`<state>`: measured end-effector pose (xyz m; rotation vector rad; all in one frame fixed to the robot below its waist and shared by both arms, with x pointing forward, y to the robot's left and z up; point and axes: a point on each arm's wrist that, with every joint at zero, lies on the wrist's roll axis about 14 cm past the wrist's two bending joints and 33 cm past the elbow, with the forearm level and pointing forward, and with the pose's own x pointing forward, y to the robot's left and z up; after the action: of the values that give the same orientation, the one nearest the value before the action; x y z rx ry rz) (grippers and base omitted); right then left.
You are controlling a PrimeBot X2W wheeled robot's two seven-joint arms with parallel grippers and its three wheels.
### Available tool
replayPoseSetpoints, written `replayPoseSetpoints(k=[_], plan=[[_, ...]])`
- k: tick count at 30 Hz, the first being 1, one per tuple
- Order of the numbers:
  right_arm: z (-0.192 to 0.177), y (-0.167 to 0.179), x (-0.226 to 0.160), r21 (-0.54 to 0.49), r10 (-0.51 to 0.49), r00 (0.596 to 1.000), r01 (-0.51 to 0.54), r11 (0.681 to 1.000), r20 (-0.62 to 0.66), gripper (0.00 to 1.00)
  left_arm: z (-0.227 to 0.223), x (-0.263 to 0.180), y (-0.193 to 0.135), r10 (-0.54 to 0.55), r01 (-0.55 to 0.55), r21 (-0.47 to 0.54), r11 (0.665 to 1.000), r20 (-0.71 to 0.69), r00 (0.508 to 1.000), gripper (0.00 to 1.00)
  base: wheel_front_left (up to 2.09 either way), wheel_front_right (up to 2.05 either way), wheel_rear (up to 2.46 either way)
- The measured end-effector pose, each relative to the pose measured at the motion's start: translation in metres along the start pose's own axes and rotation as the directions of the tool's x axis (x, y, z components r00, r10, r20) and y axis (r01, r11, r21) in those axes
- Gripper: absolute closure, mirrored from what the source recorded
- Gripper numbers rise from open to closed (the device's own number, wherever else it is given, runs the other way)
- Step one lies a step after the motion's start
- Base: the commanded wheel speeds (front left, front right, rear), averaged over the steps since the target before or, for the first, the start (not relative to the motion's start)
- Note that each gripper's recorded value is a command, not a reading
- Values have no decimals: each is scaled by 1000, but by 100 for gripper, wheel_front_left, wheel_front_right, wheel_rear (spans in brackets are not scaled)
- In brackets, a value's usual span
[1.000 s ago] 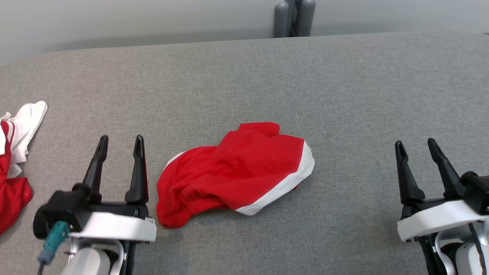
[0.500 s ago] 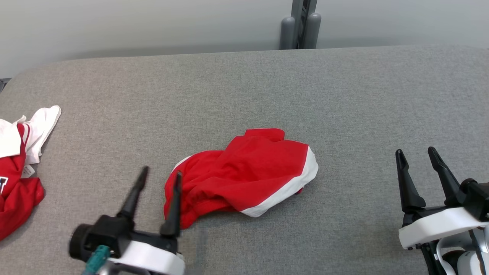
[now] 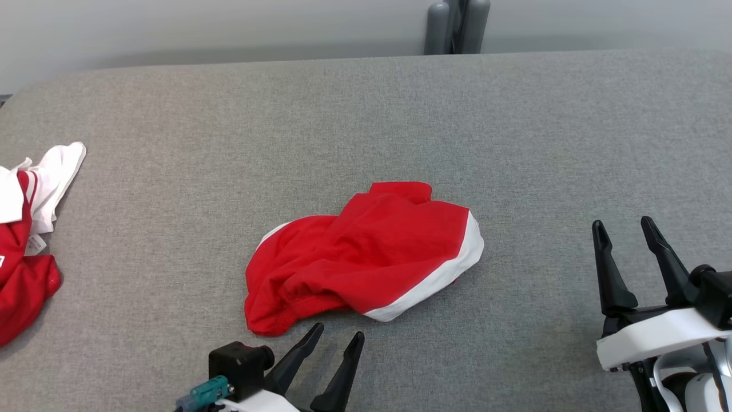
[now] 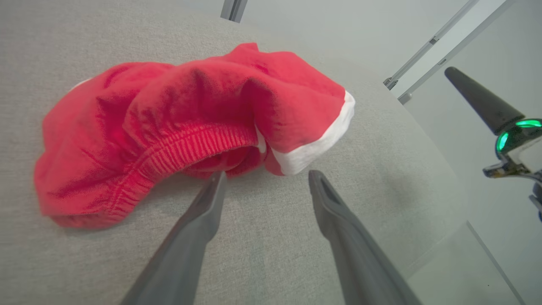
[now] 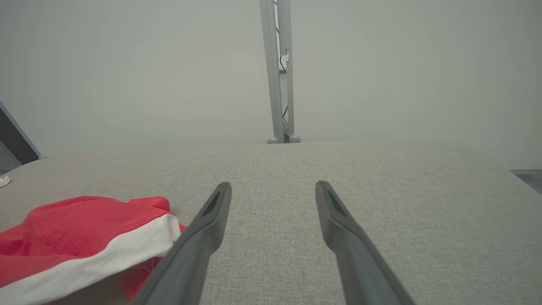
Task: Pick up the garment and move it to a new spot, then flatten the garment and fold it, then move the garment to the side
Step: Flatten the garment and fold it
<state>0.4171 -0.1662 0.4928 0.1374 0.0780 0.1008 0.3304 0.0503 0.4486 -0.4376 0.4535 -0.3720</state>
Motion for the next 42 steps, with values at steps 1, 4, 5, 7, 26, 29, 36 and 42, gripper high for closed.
replayPoseSetpoints(k=[1,4,5,7,26,29,36,42], plan=[[-1,0,1,1,0,1000,0,1000,-3,0,0,2,-2,-7,7,-35,999,-2,1000,0,0,0,0],[-4,0,3,3,2,1000,-2,1000,-8,0,4,8,2,-5,6,-80,997,21,1000,0,0,0,0],[-4,-1,4,4,0,1000,0,1000,-9,0,7,11,4,-5,8,-76,997,35,999,0,0,0,0],[-7,-3,4,5,-6,1000,7,1000,-15,0,14,17,10,3,2,-72,997,62,998,0,0,0,0],[-12,-19,1,33,-54,998,54,998,-11,0,25,41,22,-16,30,-126,992,107,994,100,0,0,0],[-12,-18,2,36,-51,999,51,998,-9,0,37,39,24,-14,26,-88,996,141,990,100,0,0,0],[-10,-16,4,40,-45,999,45,998,-2,0,75,35,29,-5,-8,49,999,244,970,100,0,0,0],[-6,-17,3,39,-48,999,48,998,11,0,111,28,37,19,-88,176,980,359,933,0,0,0,0]])
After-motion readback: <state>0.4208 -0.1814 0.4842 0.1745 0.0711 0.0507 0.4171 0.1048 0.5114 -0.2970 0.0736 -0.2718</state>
